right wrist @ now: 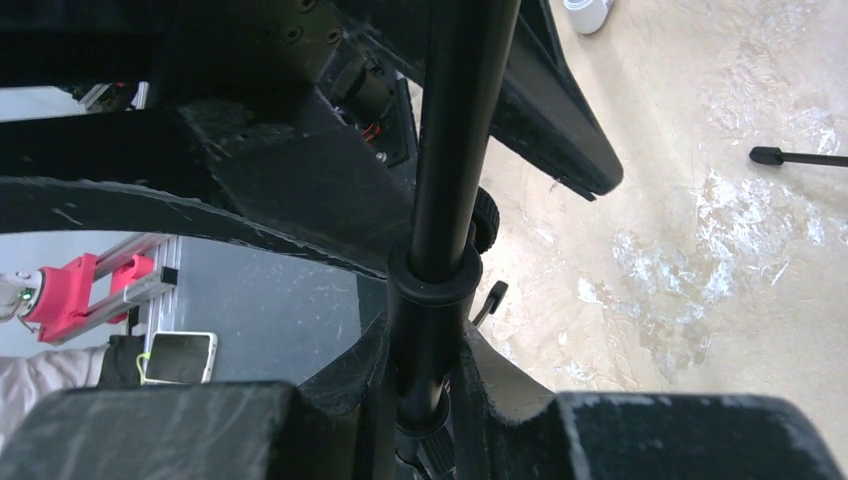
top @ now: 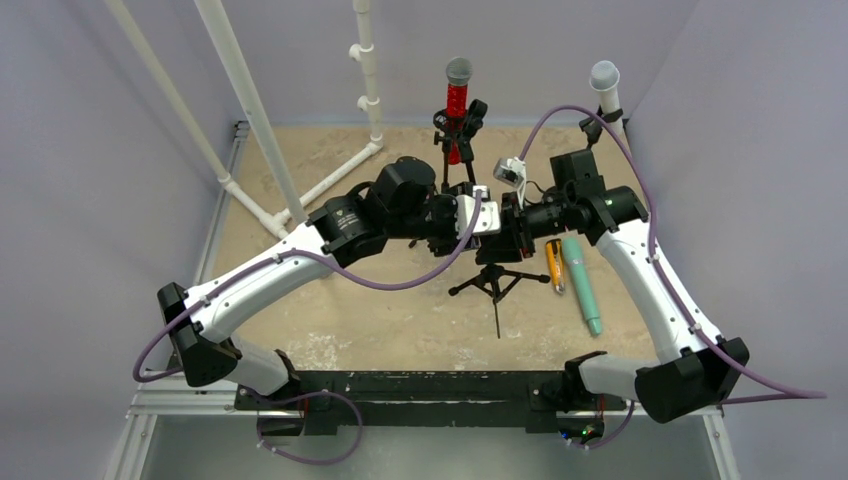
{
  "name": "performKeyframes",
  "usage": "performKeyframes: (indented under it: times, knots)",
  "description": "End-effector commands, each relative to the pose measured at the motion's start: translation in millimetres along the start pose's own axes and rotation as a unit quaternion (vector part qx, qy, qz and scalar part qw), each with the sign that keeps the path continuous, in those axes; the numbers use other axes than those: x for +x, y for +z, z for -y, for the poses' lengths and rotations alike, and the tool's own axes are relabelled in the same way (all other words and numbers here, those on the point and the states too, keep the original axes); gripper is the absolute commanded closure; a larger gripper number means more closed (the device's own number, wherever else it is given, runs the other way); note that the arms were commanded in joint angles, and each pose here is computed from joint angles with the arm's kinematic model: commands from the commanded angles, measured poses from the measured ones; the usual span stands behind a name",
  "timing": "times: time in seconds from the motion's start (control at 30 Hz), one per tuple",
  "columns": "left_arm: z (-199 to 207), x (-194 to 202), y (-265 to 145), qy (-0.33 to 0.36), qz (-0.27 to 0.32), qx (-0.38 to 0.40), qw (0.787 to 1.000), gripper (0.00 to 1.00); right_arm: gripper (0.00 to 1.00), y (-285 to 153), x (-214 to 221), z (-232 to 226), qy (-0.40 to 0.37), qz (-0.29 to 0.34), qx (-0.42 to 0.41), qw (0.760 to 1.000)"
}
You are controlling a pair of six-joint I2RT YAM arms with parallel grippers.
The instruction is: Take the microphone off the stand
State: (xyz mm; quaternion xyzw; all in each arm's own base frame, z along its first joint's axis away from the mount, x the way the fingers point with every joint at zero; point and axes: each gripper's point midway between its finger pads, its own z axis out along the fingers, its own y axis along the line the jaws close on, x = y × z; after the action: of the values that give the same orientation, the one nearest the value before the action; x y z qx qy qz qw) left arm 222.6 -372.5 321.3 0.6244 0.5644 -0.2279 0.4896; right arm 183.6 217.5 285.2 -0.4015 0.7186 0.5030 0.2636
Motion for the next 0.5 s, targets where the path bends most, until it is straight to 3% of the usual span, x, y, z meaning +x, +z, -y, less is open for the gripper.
performKeyframes:
  times: [0.0,0.13,0.27,0.47]
  knots:
    - [-17.6,-20.1,-6.0,0.047,0.016,-0.037,0.998,0.51,1.0,-3.2,-11.9,-14.0,-0.023,0.024,-0.023,0.999]
    - [-15.2,-17.3,-5.9,0.046,0.013,-0.034,0.998,0.67,1.0,-3.0,-11.0,-13.8,-0.023,0.024,-0.024,0.999]
    - [-4.2,-19.8,-5.3,0.033,0.023,-0.006,0.999,1.0,1.0,-3.2,-9.3,-12.6,-0.032,0.022,-0.02,0.999]
    - [26.9,-32.3,-20.4,-0.039,0.061,0.115,0.991,1.0,1.0,-8.4,-4.8,-7.9,-0.074,0.005,0.006,0.997]
